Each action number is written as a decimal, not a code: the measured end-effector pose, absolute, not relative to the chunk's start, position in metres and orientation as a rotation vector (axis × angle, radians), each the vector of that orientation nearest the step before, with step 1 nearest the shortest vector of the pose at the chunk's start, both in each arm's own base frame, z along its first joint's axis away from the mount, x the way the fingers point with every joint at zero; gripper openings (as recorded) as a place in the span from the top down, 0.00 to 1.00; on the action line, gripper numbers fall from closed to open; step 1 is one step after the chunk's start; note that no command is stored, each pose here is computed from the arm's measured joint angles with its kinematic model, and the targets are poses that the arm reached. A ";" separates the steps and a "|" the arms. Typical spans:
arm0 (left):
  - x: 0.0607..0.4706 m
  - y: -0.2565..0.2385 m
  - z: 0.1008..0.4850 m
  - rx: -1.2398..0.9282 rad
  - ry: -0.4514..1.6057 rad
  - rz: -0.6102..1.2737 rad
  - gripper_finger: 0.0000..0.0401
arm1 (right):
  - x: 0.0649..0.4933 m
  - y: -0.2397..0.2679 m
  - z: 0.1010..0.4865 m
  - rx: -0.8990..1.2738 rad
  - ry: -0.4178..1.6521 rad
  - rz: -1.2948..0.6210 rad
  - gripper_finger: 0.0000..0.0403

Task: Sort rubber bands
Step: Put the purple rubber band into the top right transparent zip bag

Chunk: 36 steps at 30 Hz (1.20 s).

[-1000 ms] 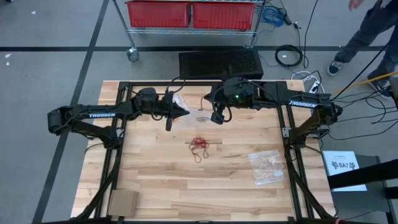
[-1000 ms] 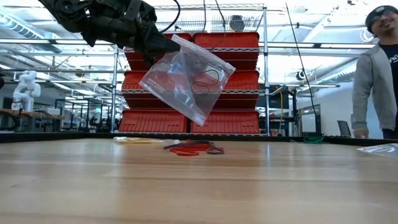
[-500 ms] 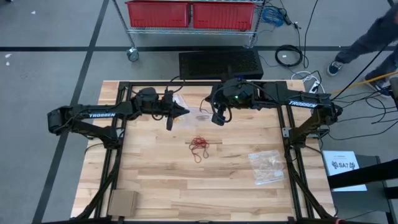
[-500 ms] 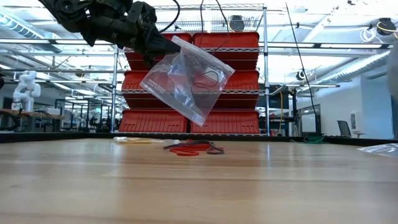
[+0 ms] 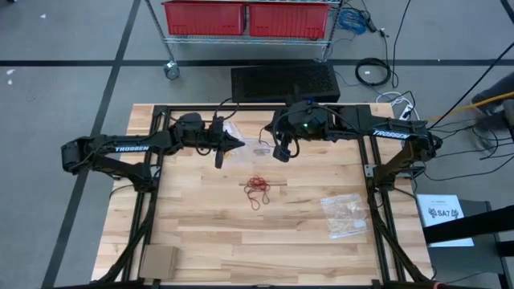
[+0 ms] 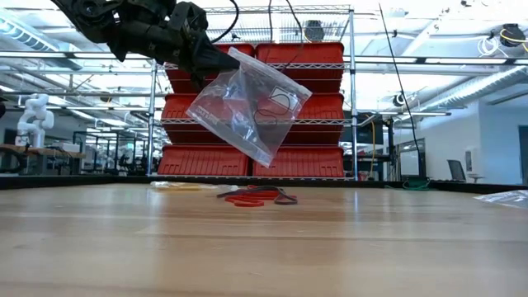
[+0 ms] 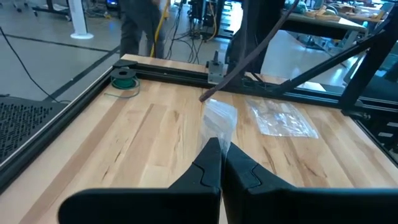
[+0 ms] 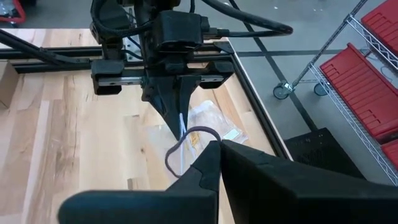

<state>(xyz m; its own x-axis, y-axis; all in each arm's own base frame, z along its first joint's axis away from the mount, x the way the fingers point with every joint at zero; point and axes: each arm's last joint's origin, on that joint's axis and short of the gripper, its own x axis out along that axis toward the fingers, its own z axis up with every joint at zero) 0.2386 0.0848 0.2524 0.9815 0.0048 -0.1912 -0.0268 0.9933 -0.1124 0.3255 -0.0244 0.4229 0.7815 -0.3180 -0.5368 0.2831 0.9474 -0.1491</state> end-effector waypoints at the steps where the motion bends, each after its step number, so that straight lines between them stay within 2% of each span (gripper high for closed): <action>1: 0.239 0.085 0.253 -0.114 0.191 0.016 1.00 | 0.326 -0.023 0.423 -0.062 0.589 -0.321 1.00; 14: 0.239 0.085 0.252 -0.120 0.191 0.017 1.00 | 0.328 -0.003 0.424 -0.064 0.568 -0.265 1.00; 36: 0.239 0.082 0.252 -0.122 0.198 0.006 1.00 | 0.329 -0.017 0.427 -0.090 0.539 -0.300 1.00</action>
